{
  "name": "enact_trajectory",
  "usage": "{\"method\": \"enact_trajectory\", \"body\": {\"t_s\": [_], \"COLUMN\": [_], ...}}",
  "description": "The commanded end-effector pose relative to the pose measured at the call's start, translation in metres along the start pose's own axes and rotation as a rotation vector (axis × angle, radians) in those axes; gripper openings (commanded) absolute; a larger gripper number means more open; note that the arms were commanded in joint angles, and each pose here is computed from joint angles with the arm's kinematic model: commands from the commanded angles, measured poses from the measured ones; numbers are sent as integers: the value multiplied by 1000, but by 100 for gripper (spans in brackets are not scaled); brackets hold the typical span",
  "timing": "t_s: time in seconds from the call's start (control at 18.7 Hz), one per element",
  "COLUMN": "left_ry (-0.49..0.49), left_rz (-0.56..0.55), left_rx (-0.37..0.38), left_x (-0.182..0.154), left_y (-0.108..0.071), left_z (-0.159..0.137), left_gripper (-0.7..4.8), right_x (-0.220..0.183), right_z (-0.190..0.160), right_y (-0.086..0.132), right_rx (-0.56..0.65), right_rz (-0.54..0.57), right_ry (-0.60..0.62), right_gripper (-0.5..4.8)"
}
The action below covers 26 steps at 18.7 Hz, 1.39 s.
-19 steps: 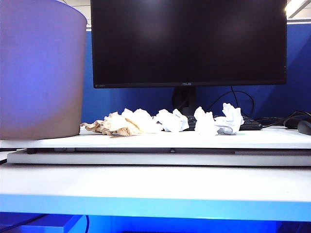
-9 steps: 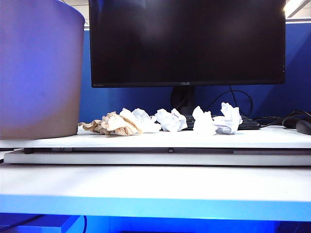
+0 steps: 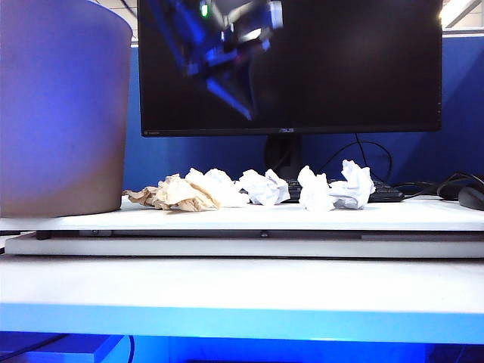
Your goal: Pick up all paper balls from the table and place them in the pink trash can.
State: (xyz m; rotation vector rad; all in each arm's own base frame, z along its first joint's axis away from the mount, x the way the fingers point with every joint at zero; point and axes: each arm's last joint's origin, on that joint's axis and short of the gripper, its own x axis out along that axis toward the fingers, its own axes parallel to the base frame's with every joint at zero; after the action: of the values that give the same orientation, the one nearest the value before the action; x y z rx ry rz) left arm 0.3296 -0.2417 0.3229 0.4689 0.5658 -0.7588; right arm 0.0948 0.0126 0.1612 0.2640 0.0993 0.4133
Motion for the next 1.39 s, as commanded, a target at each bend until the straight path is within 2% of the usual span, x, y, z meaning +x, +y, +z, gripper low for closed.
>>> {"method": "enact_trajectory", "body": {"t_s": [0.05, 0.16, 0.32, 0.43, 0.48, 0.53, 0.64, 0.8, 0.91, 1.07, 1.23, 1.39], "left_ry": [128, 207, 268, 331, 371, 421, 474, 478, 490, 499, 526, 547], "left_rz": [237, 262, 287, 265, 249, 236, 269, 299, 335, 368, 459, 466], "left_rx": [93, 114, 120, 139, 145, 152, 155, 160, 164, 154, 170, 162], "left_x": [-1, 3, 13, 27, 34, 45, 60, 76, 82, 81, 80, 78], "left_y": [-2, -3, -3, -5, -6, -8, -9, -8, -8, -7, -5, 1], "left_z": [-3, -11, -18, -27, -33, -41, -50, -56, -58, -59, -59, -62], "left_gripper": [-5, -6, -6, -3, 29, 95, 161, 293, 350, 350, 346, 340], "right_x": [0, 0, 0, 0, 0, 0, 0, 0, 0, 0, 0, 0], "right_z": [0, 0, 0, 0, -1, -1, -1, -1, -1, 0, -1, 0], "right_y": [0, 0, 0, 0, 0, 0, 0, 0, 0, 0, 0, 0], "right_rx": [-2, -2, -1, -2, -1, -1, -1, -1, -1, -2, -2, -2], "right_rz": [-1, -1, -1, -2, -1, 1, 0, 0, -1, -4, -3, -3], "right_ry": [-13, -13, -13, -13, -12, -12, -12, -12, -12, -13, -13, -13], "right_gripper": [18, 18, 19, 22, 22, 22, 22, 22, 22, 22, 22, 22]}}
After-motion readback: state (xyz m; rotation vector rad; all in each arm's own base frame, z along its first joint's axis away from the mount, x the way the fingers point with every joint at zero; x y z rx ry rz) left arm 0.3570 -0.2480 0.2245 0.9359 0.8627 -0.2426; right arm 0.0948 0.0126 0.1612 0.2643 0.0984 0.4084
